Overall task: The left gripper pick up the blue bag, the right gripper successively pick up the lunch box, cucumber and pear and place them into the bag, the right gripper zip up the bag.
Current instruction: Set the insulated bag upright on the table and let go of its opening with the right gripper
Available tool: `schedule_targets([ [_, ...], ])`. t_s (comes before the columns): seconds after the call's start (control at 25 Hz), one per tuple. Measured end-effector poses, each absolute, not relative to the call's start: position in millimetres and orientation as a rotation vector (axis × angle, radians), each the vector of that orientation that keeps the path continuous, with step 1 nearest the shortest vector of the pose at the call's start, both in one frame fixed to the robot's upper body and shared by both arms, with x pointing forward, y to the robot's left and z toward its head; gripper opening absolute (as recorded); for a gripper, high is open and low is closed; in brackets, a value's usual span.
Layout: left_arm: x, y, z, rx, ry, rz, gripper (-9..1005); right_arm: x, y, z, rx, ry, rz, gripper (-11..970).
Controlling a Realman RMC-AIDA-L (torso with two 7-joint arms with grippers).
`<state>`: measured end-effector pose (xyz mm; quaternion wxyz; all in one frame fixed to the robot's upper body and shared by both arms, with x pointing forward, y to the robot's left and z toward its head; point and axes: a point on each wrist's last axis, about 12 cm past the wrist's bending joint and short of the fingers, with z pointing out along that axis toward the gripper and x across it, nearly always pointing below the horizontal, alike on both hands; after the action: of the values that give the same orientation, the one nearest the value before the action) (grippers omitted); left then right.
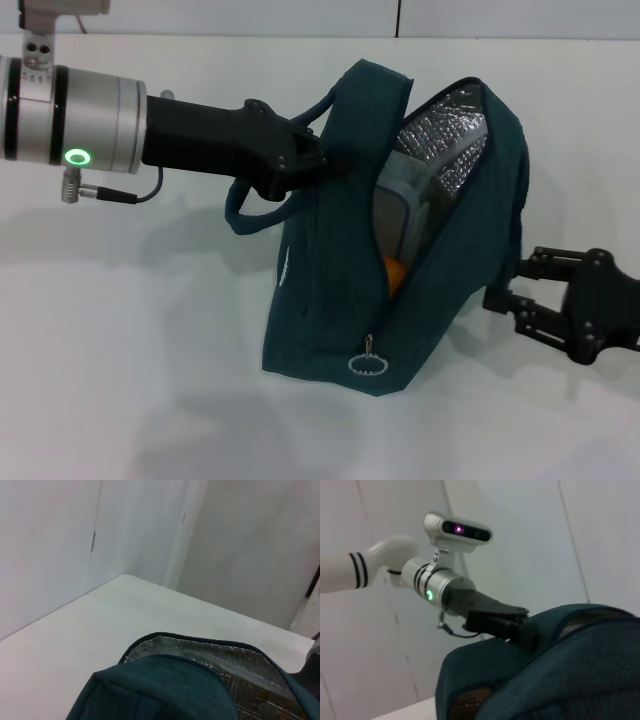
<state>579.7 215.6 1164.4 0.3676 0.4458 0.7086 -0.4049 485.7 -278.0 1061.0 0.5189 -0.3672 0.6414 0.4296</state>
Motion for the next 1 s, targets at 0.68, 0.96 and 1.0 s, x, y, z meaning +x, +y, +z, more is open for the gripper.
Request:
schedule_targets([
  [0.68, 571, 229, 1152, 1.154, 1.663, -0.989, 43, 484, -288, 1063, -0.734, 1.422, 0.913, 130],
  [0.96, 555, 241, 1124, 1.032, 1.415, -0.947, 44, 491, -290, 1077, -0.656, 1.270, 0.854, 69],
  [1.0, 551, 242, 1119, 1.012, 1.391, -0.939, 44, 494, -289, 1080, -0.664, 1.261, 0.860, 68],
])
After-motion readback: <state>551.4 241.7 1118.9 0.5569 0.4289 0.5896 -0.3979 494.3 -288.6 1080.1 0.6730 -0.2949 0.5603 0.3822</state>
